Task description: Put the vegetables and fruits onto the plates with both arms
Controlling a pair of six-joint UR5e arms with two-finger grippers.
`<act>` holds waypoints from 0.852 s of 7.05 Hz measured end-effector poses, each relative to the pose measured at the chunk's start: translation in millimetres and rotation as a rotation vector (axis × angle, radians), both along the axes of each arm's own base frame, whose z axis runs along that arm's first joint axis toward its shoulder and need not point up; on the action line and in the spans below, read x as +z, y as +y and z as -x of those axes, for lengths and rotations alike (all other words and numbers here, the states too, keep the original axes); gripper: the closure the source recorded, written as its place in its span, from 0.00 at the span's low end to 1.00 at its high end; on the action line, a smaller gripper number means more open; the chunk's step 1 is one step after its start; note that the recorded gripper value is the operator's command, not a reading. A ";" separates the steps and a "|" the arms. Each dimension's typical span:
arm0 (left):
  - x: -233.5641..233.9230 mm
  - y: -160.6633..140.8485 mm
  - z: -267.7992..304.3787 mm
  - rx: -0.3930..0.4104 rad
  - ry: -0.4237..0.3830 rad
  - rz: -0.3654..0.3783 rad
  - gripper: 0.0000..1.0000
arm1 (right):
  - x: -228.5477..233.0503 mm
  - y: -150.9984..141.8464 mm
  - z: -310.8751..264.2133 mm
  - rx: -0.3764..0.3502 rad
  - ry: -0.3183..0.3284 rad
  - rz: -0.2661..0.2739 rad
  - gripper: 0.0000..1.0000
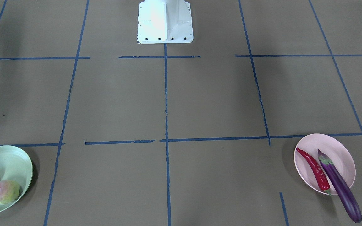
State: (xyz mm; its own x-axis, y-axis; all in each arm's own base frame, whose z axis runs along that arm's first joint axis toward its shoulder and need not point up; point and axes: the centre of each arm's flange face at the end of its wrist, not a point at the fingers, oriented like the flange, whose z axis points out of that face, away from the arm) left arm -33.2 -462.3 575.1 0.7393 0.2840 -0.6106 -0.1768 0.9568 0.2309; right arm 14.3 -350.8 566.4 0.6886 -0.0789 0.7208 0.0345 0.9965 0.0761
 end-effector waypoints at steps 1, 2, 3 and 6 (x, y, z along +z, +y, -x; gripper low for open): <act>14.0 14.2 10.4 0.022 0.006 0.042 0.00 | 4.6 1.9 -0.9 -0.010 0.002 0.007 0.00; 24.7 26.3 13.5 0.030 0.024 0.076 0.00 | 5.1 1.9 -1.7 -0.011 0.004 0.015 0.00; 30.0 34.1 14.6 0.031 0.039 0.091 0.00 | 4.9 2.6 -3.8 -0.007 0.005 0.022 0.00; 28.6 45.1 14.4 0.031 0.069 0.090 0.00 | 3.4 8.7 -9.0 0.005 0.006 0.026 0.00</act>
